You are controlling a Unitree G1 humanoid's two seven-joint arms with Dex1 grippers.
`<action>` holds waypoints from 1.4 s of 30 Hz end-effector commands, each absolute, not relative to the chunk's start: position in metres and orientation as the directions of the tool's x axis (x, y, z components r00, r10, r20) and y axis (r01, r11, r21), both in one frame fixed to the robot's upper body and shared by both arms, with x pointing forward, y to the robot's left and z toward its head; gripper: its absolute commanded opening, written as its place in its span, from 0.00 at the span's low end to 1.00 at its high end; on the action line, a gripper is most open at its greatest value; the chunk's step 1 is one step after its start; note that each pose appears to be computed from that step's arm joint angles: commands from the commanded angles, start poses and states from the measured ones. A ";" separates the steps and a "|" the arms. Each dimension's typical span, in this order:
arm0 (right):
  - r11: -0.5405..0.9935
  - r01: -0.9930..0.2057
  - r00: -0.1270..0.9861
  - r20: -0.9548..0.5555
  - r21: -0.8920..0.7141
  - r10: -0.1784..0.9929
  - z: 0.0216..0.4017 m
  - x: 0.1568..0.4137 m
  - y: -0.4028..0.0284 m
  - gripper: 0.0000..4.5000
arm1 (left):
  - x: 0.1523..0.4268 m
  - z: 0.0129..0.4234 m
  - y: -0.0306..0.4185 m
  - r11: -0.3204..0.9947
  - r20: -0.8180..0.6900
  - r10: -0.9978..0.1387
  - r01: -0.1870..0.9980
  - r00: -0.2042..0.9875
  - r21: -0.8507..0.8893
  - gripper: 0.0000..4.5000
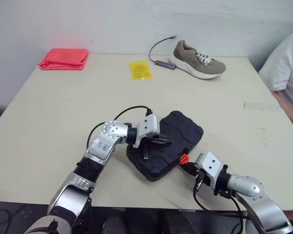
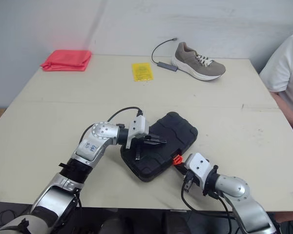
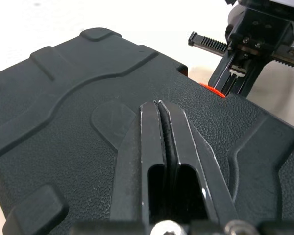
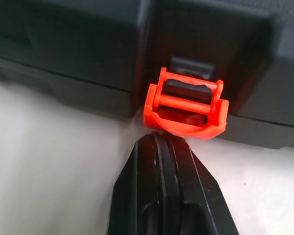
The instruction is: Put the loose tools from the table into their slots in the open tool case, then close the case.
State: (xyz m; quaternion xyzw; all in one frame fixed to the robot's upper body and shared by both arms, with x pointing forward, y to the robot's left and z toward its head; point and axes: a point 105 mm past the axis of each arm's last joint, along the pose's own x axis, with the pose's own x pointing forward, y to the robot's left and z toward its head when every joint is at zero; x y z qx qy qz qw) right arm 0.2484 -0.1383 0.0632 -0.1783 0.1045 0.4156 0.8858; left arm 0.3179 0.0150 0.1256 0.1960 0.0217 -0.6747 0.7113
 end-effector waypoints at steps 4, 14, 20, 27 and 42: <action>0.568 -0.756 0.630 -0.125 -0.325 0.766 0.105 0.252 -0.123 0.00 | 0.309 0.057 0.033 0.036 -0.476 -0.877 0.998 0.059 0.059 0.01; 0.523 -0.782 0.583 -0.101 -0.341 0.806 0.124 0.248 -0.120 0.00 | 0.305 0.049 0.035 0.021 -0.500 -0.865 0.999 0.037 0.039 0.01; 0.502 -0.798 0.567 -0.135 -0.333 0.812 0.128 0.250 -0.123 0.00 | 0.305 0.048 0.036 0.022 -0.501 -0.864 0.999 0.037 0.036 0.01; 0.480 -0.805 0.556 -0.162 -0.348 0.815 0.135 0.255 -0.129 0.00 | 0.308 0.045 0.042 0.047 -0.523 -0.850 0.998 0.057 0.034 0.01; 0.517 -0.764 0.612 -0.179 -0.386 0.770 0.178 0.244 -0.180 0.15 | 0.299 0.159 0.079 0.105 0.001 -0.994 0.953 0.110 0.286 0.28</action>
